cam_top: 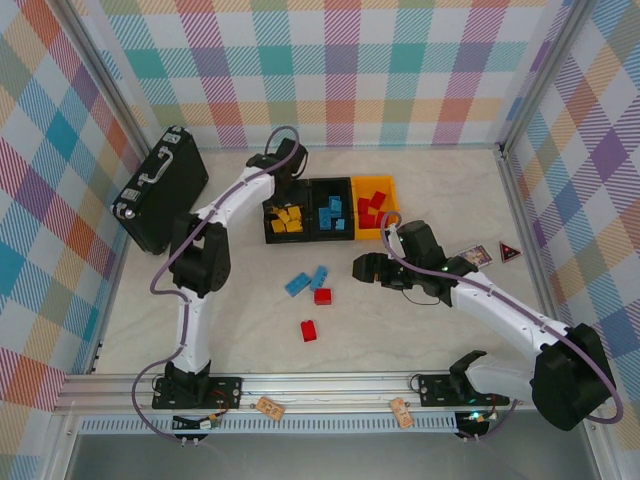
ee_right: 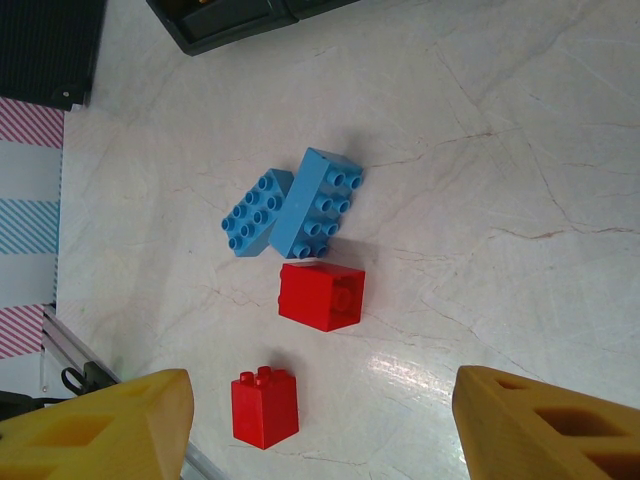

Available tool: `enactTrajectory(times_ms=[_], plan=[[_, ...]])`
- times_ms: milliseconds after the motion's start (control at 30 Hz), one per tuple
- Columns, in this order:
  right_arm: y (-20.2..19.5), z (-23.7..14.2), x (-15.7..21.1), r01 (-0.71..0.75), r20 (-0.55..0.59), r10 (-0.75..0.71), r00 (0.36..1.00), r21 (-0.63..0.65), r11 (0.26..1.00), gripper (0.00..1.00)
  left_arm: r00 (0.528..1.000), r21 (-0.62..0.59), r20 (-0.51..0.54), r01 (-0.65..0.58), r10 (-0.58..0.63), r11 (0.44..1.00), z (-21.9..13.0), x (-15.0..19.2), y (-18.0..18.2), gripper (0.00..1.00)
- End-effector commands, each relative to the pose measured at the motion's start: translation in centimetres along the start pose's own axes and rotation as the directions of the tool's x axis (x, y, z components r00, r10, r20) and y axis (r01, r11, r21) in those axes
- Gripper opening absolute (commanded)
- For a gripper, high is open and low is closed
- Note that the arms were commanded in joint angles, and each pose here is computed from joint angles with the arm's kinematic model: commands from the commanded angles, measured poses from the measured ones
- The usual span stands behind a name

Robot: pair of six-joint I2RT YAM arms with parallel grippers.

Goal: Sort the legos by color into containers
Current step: Place the lego in the container, then pick up the lego from the center of the table.

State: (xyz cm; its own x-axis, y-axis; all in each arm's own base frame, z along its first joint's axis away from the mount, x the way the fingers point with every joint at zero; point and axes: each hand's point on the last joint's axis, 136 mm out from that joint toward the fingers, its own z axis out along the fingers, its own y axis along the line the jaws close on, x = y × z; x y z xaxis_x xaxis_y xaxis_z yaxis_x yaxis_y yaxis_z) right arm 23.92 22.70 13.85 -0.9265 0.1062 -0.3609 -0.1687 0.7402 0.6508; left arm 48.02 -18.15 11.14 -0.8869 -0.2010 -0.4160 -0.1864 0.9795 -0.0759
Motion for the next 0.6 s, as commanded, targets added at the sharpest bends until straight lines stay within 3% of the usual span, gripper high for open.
enactTrajectory(times_ms=[0, 200, 567], plan=[[0.1, 0.0, -0.1, -0.005, -0.009, 0.005, 1.000, 0.024, 1.000, 0.70, 0.998, 0.081, 0.052, 0.012, -0.016, 0.997, -4.4, -0.3, -0.3, 0.66], [0.3, 0.2, 0.1, 0.024, -0.035, -0.022, 0.999, 0.075, 0.997, 0.69, 0.999, 0.184, 0.040, 0.007, -0.015, 0.983, -7.4, 3.3, -0.3, 0.66], [2.5, 3.4, 1.5, 0.120, -0.139, -0.100, 0.985, 0.147, 0.982, 0.69, 0.993, 0.345, -0.050, 0.114, -0.103, 0.932, -10.3, 12.4, 3.0, 0.66]])
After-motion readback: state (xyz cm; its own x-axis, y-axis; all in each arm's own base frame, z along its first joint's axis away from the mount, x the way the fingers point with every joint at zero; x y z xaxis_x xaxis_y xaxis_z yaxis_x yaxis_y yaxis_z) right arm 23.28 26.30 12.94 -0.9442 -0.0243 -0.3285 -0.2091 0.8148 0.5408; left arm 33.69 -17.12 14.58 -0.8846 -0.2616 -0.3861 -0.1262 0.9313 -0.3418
